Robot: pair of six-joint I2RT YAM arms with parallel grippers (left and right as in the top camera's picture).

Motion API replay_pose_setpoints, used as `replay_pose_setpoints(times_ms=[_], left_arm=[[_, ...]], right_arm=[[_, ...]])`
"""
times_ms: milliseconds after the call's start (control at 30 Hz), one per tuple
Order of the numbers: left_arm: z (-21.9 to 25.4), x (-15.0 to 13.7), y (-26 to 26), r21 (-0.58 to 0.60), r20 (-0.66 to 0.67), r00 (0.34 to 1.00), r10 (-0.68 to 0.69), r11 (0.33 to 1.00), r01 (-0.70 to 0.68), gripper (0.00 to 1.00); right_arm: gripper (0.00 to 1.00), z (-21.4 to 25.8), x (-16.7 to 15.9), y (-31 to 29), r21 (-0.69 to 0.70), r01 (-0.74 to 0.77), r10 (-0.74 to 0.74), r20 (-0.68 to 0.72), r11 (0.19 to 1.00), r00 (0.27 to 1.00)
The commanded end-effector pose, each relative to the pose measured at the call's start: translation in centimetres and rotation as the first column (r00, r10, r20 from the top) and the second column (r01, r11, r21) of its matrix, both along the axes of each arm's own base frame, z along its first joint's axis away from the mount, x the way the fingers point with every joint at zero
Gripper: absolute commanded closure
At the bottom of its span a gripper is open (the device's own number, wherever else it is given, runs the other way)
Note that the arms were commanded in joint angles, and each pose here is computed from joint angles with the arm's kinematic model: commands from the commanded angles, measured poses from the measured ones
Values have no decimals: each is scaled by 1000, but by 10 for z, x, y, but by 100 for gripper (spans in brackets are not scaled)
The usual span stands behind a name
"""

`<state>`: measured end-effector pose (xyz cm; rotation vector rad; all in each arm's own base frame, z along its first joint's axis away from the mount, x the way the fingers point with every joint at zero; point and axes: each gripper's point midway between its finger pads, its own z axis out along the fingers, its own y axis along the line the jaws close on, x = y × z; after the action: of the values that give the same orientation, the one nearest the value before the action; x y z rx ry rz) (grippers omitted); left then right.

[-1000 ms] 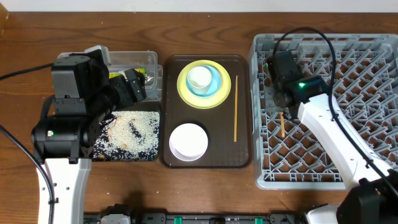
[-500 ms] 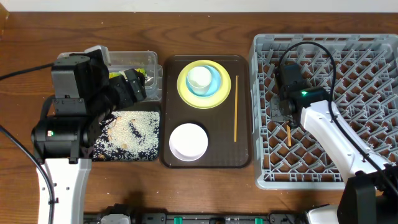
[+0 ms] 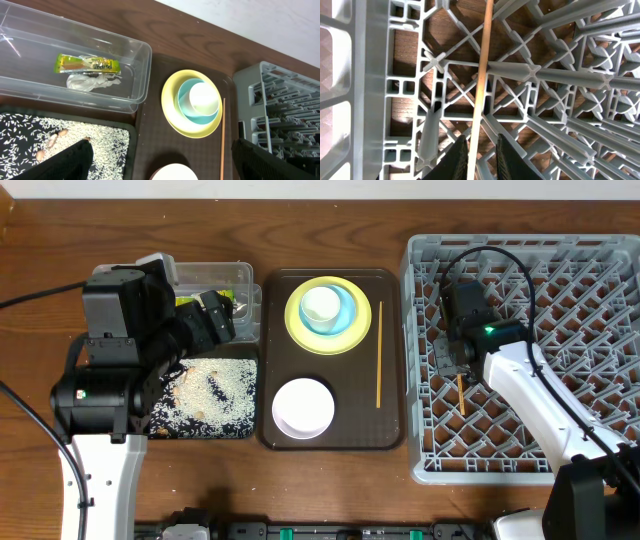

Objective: Sort waste into correct bins and load items into the dishwasher rack
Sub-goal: 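Carry the chopstick right and stand it in the dish rack, then move the right gripper back left and pinch the second chopstick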

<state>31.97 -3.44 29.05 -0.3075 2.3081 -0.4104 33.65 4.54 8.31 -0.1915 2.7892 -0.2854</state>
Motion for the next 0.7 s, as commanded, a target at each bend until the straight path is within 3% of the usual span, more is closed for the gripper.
replay_pose_setpoints(times_ms=[0,167,333,467,667], left_arm=[[2,2,4,16,5,1000,8,1000,-8,9],[2,2,4,16,5,1000,8,1000,-8,9],[2,2,4,16,5,1000,8,1000,-8,9],[2,2,4,16,5,1000,8,1000,-8,8],[2,2,4,16,5,1000,8,1000,-8,9]], right_arm=[[77,19,10,4,4,-27,27,44,1000,999],[72,67,22,32,99,-81,67,137,992,988],[69,116,27,90,335,-152,69,246,930,967],[68,124,21,117,427,-133,24,251,895,968],[70,114,4,145,438,-152,66,206,886,976]])
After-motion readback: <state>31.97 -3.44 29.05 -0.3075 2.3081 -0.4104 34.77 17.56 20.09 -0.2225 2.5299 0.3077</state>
